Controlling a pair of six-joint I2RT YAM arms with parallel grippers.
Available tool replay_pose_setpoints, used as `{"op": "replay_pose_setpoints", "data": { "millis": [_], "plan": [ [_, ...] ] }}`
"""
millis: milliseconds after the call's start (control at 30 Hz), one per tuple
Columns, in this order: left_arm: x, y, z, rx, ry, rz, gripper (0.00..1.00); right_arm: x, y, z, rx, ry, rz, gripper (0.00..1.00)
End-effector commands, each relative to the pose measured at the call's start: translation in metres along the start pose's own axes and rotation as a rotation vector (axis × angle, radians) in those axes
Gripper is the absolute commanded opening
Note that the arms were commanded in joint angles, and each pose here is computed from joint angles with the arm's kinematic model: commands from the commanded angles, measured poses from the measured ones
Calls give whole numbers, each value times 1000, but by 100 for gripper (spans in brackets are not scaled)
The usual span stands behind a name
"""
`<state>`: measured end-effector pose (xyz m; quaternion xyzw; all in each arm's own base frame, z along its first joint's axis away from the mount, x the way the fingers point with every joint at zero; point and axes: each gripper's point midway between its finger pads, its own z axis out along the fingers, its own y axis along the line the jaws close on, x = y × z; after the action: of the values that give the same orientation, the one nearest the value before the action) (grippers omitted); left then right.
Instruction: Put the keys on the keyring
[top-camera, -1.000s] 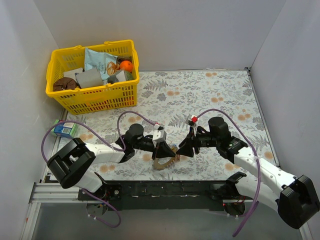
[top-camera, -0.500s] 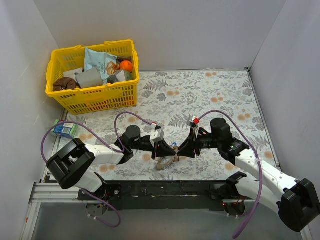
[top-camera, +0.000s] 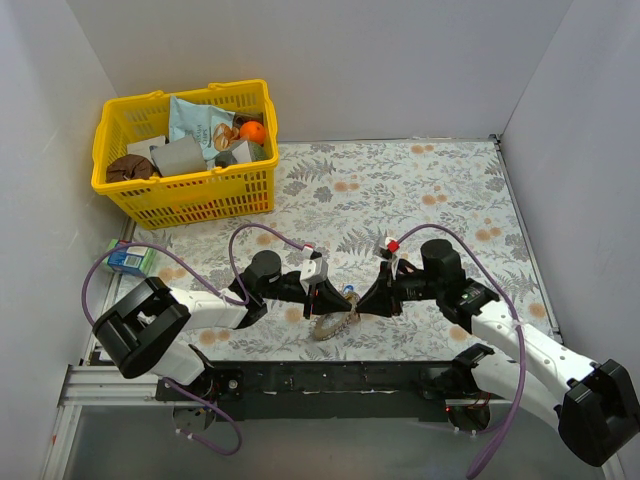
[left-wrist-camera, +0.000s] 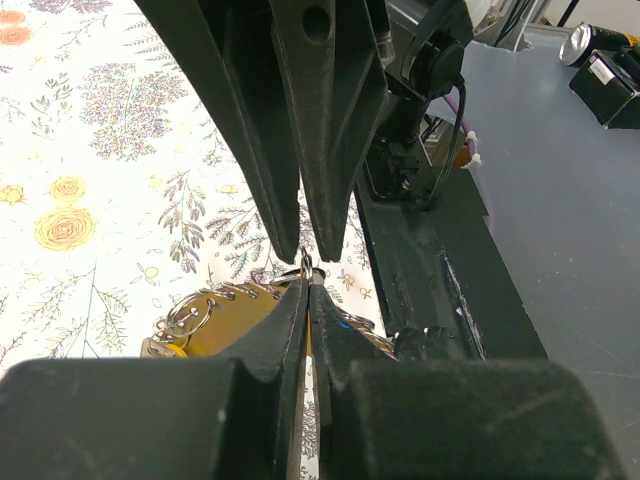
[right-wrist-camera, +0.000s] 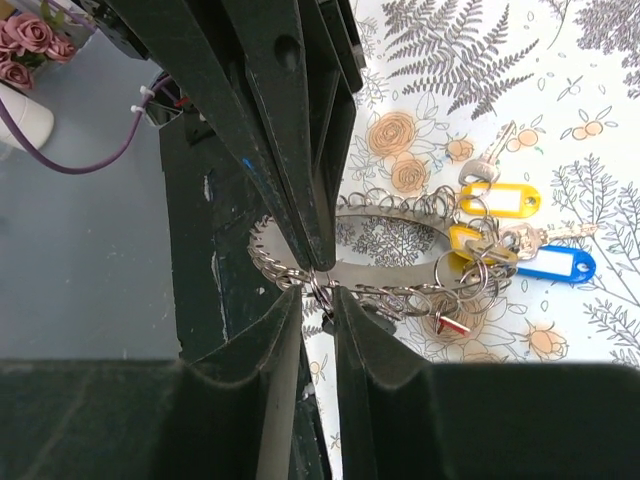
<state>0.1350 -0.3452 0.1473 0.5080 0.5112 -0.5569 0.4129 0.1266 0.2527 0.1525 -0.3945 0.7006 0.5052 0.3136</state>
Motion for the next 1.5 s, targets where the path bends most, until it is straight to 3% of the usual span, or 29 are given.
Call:
{"op": "replay_pose_setpoints", "data": {
  "millis": [0,200,367,1467],
  "plan": [
    [-18,-5,-1,7,-42,62,0,7,-3,-2,14,8,-8,25],
    [-18,-4,-1,7,-42,62,0,8,-6,-3,33,5,-13,15],
    [-18,-5,-1,7,-43,64,0,9,-5,-2,26,8,-13,1],
    [-24,-6,-2,4,-64,86,0,34,-3,3,-23,31,53,1]
  ]
}}
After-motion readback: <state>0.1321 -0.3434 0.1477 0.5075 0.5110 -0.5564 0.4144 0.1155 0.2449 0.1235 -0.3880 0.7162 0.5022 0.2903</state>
